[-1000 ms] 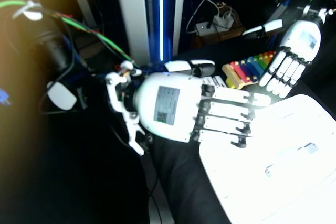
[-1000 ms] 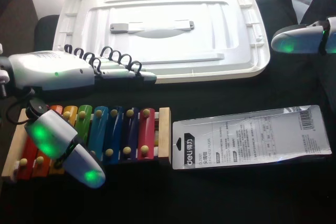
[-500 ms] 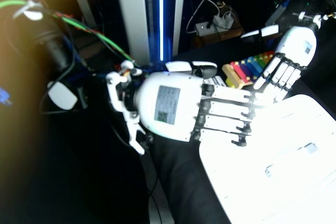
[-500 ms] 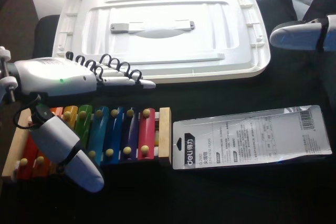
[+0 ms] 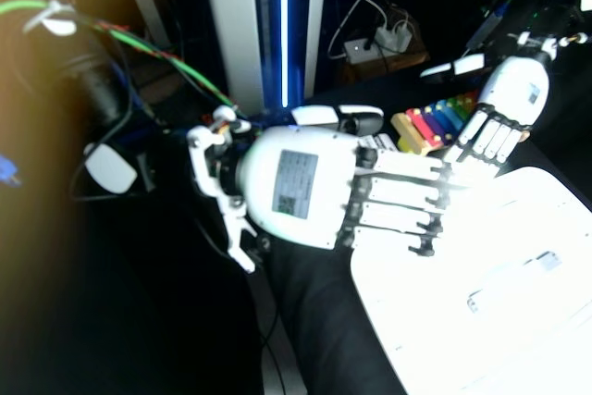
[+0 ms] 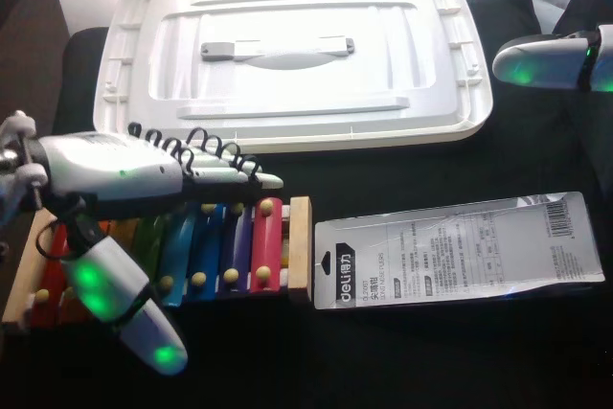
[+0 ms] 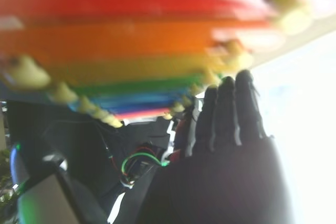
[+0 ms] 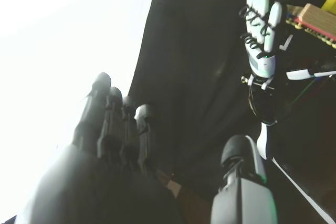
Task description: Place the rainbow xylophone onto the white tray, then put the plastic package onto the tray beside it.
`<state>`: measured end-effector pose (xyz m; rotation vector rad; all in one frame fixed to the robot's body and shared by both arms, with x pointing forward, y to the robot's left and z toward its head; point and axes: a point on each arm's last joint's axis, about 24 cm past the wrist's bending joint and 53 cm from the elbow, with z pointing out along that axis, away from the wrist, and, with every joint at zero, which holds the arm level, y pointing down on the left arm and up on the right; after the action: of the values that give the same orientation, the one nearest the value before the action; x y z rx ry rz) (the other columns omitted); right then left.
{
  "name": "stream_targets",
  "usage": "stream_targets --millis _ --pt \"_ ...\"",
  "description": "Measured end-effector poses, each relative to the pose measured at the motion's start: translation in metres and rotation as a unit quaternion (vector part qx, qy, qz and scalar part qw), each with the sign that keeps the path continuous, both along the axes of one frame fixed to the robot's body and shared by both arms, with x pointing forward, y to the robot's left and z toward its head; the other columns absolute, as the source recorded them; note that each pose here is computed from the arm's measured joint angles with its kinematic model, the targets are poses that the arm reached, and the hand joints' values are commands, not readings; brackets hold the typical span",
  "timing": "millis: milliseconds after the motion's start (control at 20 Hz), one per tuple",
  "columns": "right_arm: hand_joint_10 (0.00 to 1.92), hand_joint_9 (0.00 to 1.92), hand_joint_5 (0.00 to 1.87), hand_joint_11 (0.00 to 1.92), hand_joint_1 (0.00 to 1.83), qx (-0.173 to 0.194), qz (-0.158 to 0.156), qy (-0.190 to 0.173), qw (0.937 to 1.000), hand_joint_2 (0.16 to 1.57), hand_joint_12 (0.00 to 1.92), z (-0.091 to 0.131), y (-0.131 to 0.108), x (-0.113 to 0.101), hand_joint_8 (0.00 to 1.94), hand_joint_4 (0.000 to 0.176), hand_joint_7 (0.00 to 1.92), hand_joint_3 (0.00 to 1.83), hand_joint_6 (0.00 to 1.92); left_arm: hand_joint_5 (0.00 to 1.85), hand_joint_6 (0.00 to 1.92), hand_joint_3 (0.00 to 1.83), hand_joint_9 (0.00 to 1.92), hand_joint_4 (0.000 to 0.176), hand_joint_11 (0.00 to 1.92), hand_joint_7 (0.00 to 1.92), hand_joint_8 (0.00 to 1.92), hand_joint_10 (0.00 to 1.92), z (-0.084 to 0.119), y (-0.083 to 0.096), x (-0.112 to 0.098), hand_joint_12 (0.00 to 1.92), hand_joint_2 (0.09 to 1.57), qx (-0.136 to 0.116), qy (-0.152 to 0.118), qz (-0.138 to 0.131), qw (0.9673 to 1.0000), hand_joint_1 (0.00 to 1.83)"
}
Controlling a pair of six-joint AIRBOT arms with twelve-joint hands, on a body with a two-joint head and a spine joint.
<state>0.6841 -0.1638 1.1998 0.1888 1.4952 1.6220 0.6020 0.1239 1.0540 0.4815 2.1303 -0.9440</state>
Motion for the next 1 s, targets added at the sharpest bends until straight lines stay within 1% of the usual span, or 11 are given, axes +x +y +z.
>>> stream_targets --millis 150,250,400,500,550,750,800,850,900,950,1000 --pt "0.0 0.19 0.25 0.2 0.64 0.0 0.0 0.0 1.0 0.99 0.09 -0.0002 0.0 0.0001 0.0 0.012 0.19 0.0 0.0 0.0 0.0 0.0 0.0 0.048 0.02 0.0 0.0 0.0 -0.0065 0.0019 -0.001 0.01 0.52 0.007 0.004 0.001 1.0 0.65" --pt "0.0 0.19 0.24 0.2 0.61 0.0 0.0 0.0 1.0 0.96 0.08 -0.0001 0.0 0.0 0.0 0.012 0.19 0.0 0.0 0.0 0.0 0.02 0.0 0.07 0.04 0.0 0.0 0.0 -0.0087 0.0027 -0.0004 0.02 0.58 0.009 0.006 0.003 0.9999 0.76" --pt "0.0 0.18 0.24 0.19 0.63 0.0 0.0 0.0 1.0 0.98 0.07 -0.0001 0.0 0.0 0.0 0.015 0.19 0.0 0.0 0.0 0.0 0.02 0.0 0.054 0.06 0.0 0.0 0.0 -0.01 0.0014 -0.0007 0.03 0.69 0.007 0.008 0.003 0.9999 0.89" --pt "0.0 0.18 0.24 0.2 0.65 0.0 0.0 0.0 1.0 1.01 0.07 -0.0001 0.0 0.0 0.0 0.014 0.2 0.01 0.0 0.0 0.0 0.02 0.02 0.097 0.07 0.0 0.0 0.01 -0.0104 0.0018 -0.0008 0.04 0.79 0.005 0.01 0.005 0.9999 0.95" --pt "0.0 0.19 0.24 0.2 0.64 0.0 0.0 0.0 1.0 1.0 0.07 -0.0001 0.0 0.0 0.0 0.017 0.2 0.0 0.0 0.0 0.0 0.01 0.08 0.07 0.11 0.05 0.0 0.01 -0.0097 0.0015 -0.0005 0.06 0.83 0.003 0.011 0.006 0.9999 1.0" --pt "0.01 0.2 0.24 0.22 0.65 0.0 0.0 0.0 1.0 1.02 0.07 -0.0001 0.0 0.0 0.0 0.018 0.21 0.01 0.0 0.16 0.0 0.0 0.29 0.056 0.22 0.24 0.01 0.01 -0.0064 -0.0003 -0.0003 0.15 0.95 -0.015 0.02 0.013 0.9996 1.06" --pt "0.01 0.2 0.24 0.22 0.65 0.0 0.0 0.0 1.0 1.01 0.07 -0.0002 0.0 0.0001 0.0 0.013 0.21 0.01 0.0 0.27 0.01 0.0 0.41 0.047 0.17 0.37 0.0 0.01 -0.0053 -0.0011 -0.0007 0.41 0.98 -0.019 0.021 0.013 0.9995 0.99" --pt "0.01 0.2 0.24 0.22 0.65 0.0 0.0 0.0 1.0 1.01 0.07 -0.0001 0.0 0.0 0.0 0.013 0.21 0.01 0.0 0.27 0.01 0.0 0.41 0.047 0.17 0.37 0.0 0.01 -0.0044 -0.0011 -0.0001 0.41 0.98 -0.022 0.021 0.013 0.9995 0.99" --pt "0.01 0.21 0.24 0.23 0.66 0.0 0.0 0.0 1.0 1.02 0.06 -0.0001 0.0 0.0 0.0 0.015 0.21 0.01 0.0 0.43 0.02 0.0 0.53 0.037 0.11 0.49 0.02 0.02 -0.0029 -0.0007 0.0009 0.92 1.05 -0.025 0.021 0.014 0.9994 0.98" --pt "0.01 0.21 0.24 0.23 0.66 0.0 0.0 0.0 1.0 1.02 0.06 -0.0001 0.0 0.0 0.0 0.015 0.21 0.01 0.0 0.43 0.02 0.0 0.53 0.037 0.11 0.49 0.02 0.02 -0.0022 -0.0005 0.0016 0.92 1.05 -0.027 0.021 0.016 0.9993 0.98" --pt "0.01 0.21 0.24 0.23 0.66 0.0 0.0 0.0 1.0 1.02 0.06 -0.0001 0.0 0.0 0.01 0.015 0.22 0.01 0.0 0.48 0.04 0.0 0.58 0.04 0.11 0.53 0.03 0.05 -0.0017 -0.0004 0.0021 1.1 1.08 -0.029 0.022 0.018 0.9992 1.0"
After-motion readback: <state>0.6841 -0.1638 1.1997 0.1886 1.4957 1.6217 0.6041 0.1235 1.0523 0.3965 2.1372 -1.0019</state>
